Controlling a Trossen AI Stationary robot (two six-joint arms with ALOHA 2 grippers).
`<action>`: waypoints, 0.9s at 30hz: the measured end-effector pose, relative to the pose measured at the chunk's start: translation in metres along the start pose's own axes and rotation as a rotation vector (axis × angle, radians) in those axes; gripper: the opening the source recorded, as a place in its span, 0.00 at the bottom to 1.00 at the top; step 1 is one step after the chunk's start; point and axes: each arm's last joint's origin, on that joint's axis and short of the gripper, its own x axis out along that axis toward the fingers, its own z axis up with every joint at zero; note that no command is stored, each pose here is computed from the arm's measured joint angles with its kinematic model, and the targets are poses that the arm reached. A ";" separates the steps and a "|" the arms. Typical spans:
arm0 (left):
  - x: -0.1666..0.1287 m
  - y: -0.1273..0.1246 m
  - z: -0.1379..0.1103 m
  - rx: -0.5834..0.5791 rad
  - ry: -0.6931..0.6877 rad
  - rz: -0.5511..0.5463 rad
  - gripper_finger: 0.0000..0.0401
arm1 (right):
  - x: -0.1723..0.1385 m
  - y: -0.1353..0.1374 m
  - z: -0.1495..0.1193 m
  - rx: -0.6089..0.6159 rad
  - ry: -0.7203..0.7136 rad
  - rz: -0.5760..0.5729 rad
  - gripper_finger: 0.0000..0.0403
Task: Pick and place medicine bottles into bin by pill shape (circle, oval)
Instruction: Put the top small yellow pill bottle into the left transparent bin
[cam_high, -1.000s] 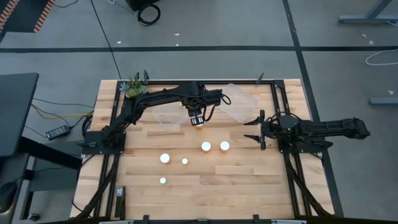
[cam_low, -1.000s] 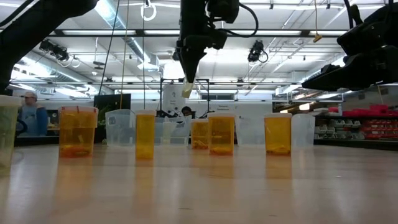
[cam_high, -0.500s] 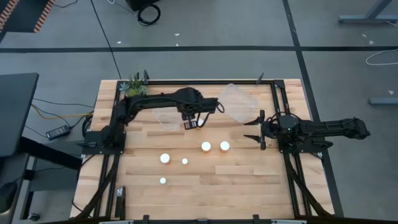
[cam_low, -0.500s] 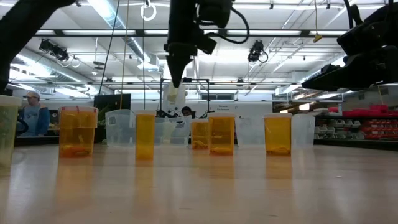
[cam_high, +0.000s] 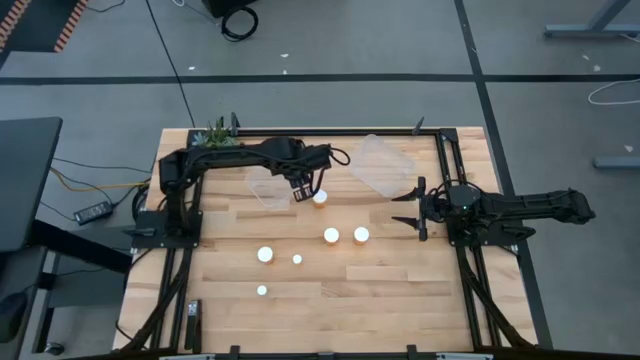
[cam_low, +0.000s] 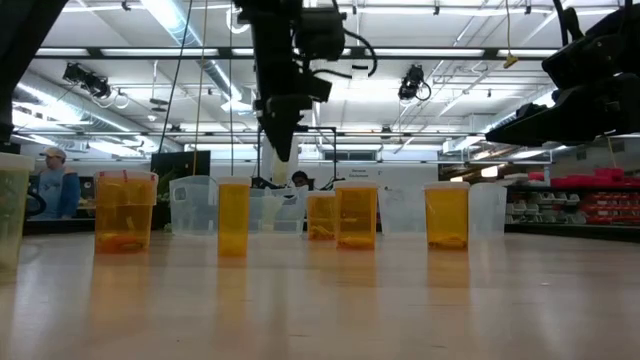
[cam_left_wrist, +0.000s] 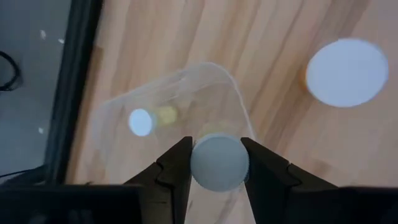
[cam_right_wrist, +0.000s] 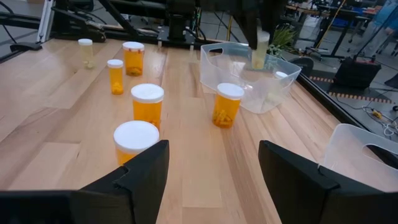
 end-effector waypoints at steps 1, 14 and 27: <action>0.005 0.001 -0.002 -0.004 0.009 -0.009 0.32 | 0.000 0.000 0.000 0.000 0.000 0.000 0.63; 0.058 0.014 -0.023 -0.064 0.063 -0.056 0.33 | 0.000 0.000 0.000 0.000 0.000 0.000 0.63; 0.075 0.023 -0.029 -0.112 0.052 -0.119 0.33 | 0.000 0.000 0.000 0.000 0.000 0.000 0.63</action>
